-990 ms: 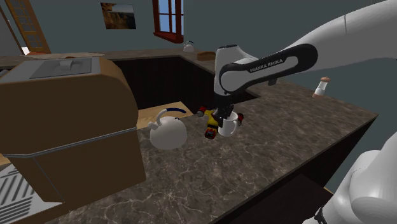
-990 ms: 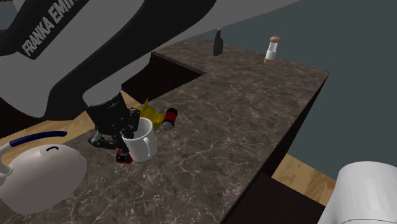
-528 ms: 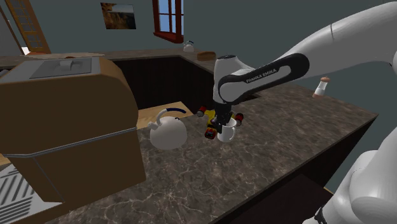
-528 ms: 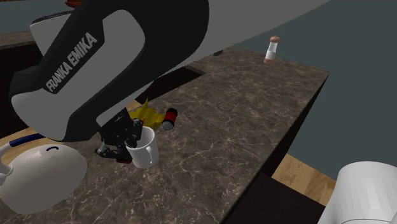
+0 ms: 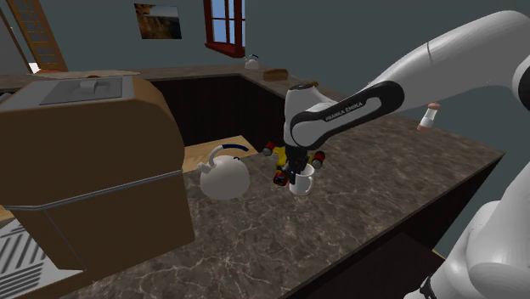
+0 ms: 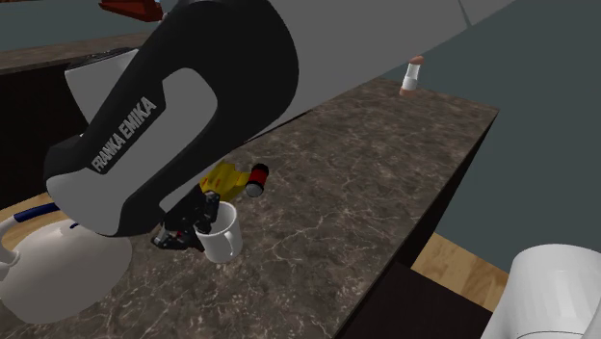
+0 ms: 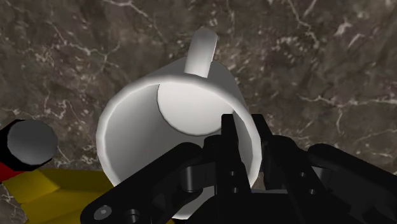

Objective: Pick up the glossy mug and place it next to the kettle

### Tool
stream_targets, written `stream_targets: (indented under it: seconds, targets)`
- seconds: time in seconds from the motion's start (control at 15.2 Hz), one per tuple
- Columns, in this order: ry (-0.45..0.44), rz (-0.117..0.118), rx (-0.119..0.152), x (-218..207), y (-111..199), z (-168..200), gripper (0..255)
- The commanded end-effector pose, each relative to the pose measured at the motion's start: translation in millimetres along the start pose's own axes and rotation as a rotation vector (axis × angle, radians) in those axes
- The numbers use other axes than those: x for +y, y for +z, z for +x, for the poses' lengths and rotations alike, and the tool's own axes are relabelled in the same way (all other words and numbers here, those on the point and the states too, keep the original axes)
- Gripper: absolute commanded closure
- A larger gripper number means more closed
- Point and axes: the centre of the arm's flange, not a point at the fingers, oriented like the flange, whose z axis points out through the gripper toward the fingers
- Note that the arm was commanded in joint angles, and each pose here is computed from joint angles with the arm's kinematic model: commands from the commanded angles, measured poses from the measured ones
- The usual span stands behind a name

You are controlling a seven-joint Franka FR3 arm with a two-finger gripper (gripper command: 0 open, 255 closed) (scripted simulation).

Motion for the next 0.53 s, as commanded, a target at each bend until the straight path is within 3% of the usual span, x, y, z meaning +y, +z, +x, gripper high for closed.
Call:
stream_targets:
  seconds: [0.0, 0.2, 0.26, 0.46]
  targets:
    - [0.0, 0.0, 0.001, -0.2, 0.4, 0.1, 255]
    - [0.0, 0.0, 0.001, -0.2, 0.4, 0.1, 255]
    - [0.0, 0.0, 0.001, -0.2, 0.4, 0.1, 0]
    - [0.0, 0.0, 0.001, -0.3, 0.4, 0.1, 0]
